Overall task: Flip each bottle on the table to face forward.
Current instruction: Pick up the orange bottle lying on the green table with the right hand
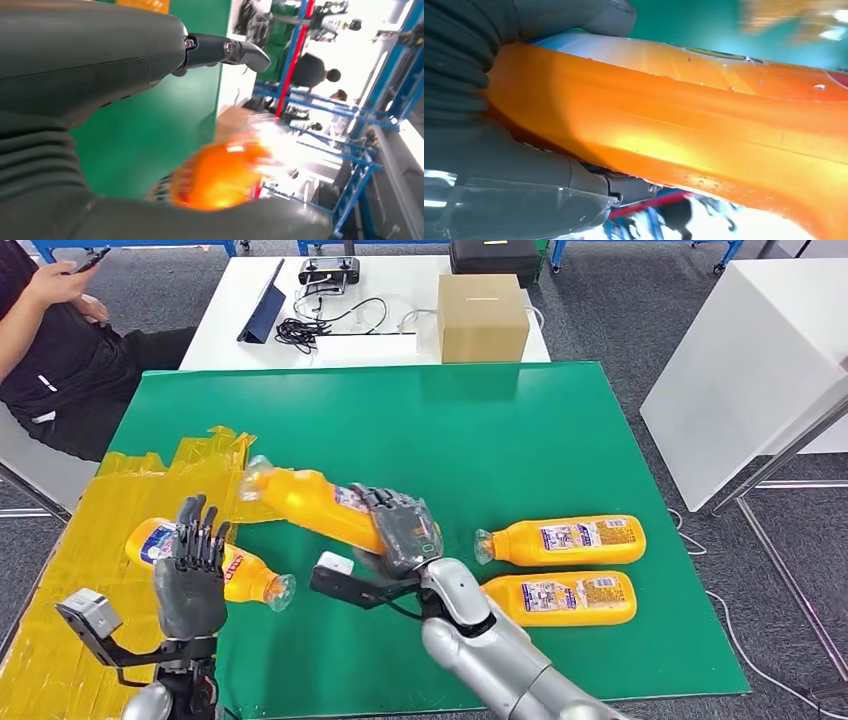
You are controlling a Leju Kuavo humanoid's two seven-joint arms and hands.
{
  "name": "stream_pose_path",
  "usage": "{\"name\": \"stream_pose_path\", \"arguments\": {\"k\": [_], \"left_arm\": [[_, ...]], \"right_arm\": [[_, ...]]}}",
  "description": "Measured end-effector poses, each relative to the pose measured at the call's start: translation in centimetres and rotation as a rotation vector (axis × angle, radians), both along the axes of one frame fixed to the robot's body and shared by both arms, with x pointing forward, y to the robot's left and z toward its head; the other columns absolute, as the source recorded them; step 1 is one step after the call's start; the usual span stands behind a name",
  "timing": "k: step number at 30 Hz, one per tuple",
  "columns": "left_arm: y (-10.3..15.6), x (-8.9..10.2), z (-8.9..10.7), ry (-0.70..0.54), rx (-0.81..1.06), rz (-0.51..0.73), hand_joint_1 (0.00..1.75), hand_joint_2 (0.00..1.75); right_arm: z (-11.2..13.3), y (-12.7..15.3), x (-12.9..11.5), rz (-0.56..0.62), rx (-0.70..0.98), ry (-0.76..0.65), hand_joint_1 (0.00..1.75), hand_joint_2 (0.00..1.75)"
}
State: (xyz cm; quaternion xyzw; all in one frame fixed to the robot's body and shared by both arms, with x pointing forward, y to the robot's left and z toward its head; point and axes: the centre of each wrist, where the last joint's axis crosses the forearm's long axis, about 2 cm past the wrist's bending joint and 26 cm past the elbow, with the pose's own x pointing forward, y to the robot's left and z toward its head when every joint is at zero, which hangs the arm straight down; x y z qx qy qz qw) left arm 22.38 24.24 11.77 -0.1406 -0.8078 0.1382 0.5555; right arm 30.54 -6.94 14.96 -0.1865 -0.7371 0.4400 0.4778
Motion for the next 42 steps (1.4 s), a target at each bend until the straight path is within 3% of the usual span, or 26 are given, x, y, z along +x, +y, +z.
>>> {"name": "stream_pose_path", "arguments": {"k": [5, 12, 31, 42], "left_arm": [[-0.7, -0.9, -0.4, 0.01, -0.021, -0.01, 0.0, 1.75], [-1.4, -1.2, -0.4, 0.012, -0.029, -0.04, 0.0, 1.75], [-2.4, -1.1, 0.0, -0.012, -0.089, -0.113, 0.0, 1.75], [-2.0, -1.1, -0.1, -0.01, -0.091, -0.106, 0.0, 1.75]], "right_arm": [[1.7, 1.1, -1.9, 0.043, 0.077, -0.052, 1.75, 1.75], [2.4, 1.4, -2.6, 0.067, 0.117, -0.062, 1.75, 1.75], [2.0, 4.1, -3.9, 0.21, 0.005, 0.024, 1.75, 1.75], [1.6, 4.6, -3.8, 0.227, -0.033, 0.031, 1.75, 1.75]]}}
